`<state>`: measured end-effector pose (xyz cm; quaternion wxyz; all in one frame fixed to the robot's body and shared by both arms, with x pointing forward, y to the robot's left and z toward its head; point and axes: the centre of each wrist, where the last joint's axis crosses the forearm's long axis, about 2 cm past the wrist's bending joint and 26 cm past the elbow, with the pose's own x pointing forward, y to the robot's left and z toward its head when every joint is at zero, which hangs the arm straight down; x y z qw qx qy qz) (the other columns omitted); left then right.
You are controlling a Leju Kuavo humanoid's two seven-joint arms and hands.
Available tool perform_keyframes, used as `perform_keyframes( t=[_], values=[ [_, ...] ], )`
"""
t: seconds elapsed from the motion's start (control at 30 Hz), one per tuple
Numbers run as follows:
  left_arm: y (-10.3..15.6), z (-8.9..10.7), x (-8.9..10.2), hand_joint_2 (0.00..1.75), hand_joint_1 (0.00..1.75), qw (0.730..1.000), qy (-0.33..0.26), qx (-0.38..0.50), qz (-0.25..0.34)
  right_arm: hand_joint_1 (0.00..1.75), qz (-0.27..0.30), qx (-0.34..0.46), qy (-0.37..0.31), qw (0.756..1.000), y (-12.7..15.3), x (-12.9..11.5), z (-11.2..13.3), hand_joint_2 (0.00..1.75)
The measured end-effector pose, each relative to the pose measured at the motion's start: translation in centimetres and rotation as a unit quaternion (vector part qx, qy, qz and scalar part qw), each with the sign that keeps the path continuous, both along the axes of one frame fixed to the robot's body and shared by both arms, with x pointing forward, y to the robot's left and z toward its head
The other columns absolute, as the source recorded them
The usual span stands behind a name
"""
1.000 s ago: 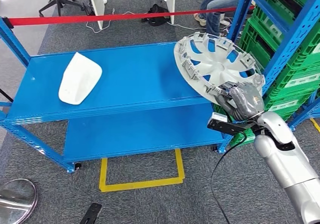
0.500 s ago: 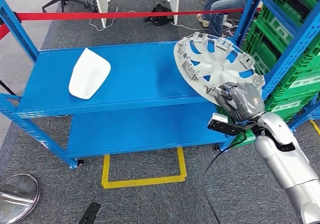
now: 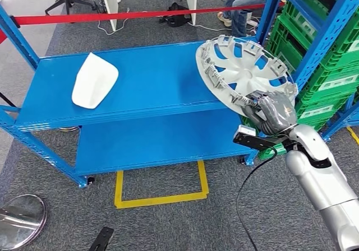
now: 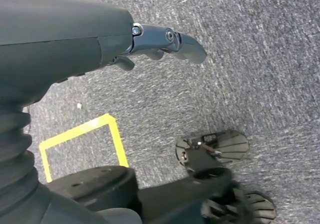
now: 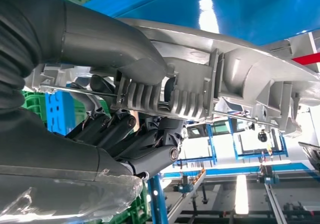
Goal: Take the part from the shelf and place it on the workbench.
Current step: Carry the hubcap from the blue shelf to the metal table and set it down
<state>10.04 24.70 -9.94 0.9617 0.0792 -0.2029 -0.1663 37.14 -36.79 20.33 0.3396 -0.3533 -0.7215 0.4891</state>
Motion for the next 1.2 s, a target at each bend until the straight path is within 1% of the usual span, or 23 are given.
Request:
perform_keyframes(
  t=[1.2],
  values=[
    [0.17,-0.01,0.03,1.75,0.00,1.000,0.001,0.002,-0.001,1.75,0.001,0.002,-0.002,1.000,0.22,0.19,0.18,1.75]
  ],
)
